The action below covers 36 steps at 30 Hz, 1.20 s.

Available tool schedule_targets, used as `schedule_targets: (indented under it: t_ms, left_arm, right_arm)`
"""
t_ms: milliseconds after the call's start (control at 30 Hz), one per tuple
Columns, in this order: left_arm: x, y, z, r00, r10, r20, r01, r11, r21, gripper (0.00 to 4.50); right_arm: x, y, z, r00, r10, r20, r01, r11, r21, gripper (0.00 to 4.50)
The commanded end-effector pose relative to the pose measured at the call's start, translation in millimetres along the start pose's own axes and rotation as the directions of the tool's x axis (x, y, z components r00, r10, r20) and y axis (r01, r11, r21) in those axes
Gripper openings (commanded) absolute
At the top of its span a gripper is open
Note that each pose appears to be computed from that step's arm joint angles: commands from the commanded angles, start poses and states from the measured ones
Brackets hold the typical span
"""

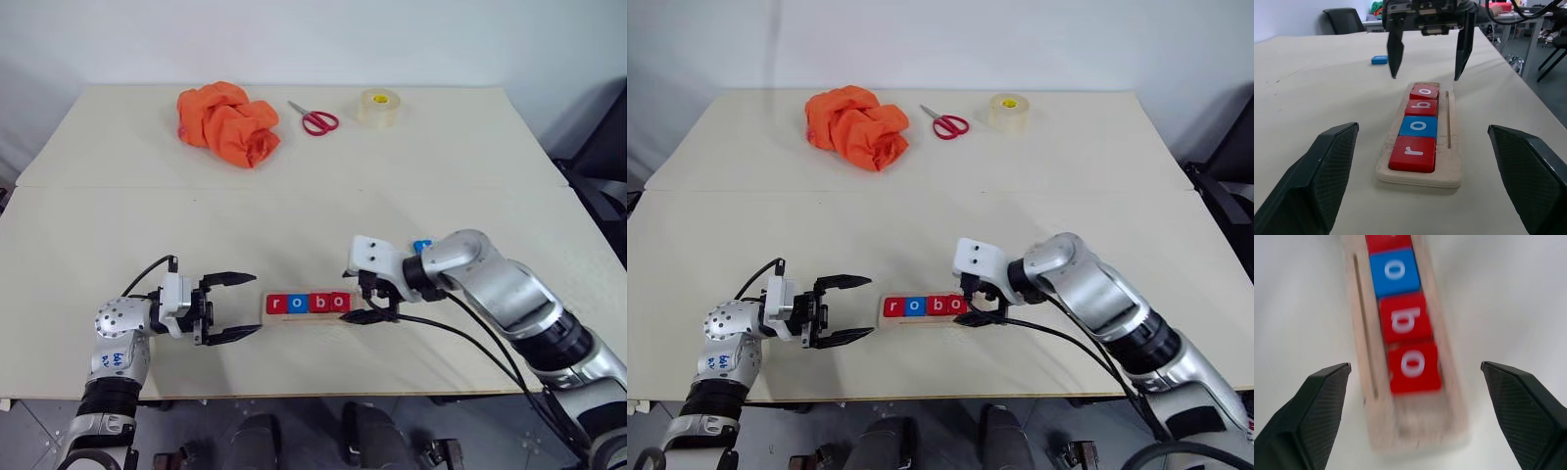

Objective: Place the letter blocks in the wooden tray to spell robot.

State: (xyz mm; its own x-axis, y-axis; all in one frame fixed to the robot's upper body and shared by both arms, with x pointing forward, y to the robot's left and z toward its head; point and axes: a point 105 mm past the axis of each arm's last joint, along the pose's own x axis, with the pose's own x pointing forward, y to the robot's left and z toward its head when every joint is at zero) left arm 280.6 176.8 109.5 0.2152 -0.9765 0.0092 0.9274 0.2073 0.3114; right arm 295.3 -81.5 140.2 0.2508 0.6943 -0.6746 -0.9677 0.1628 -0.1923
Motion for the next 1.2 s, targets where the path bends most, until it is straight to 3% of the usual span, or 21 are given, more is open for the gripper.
schedule_targets:
  t_ms: [33,333,867,1200]
  left_arm:
    - [0.6,3.3,4.0,1.0,0.005,0.011,-0.006,1.0,0.026,4.5]
    - [1.1,4.4,4.3,1.0,0.006,0.012,-0.007,1.0,0.027,4.5]
    - [-2.7,3.1,5.6,1.0,0.019,0.002,-0.019,0.999,0.03,4.5]
    - [0.3,7.1,5.6,1.0,0.009,0.003,-0.009,0.999,0.032,4.5]
  right_arm:
    - [-14.2,-2.3,0.9,0.999,-0.034,0.022,0.035,0.999,-0.03,3.25]
    - [-2.1,-10.2,-4.5,0.998,-0.059,0.018,0.059,0.998,-0.013,0.08]
    - [21.5,-6.6,3.1,0.998,-0.031,0.049,0.031,0.999,-0.012,0.03]
    - [-4.1,-13.1,1.4,0.993,-0.103,0.049,0.103,0.995,0.0,0.03]
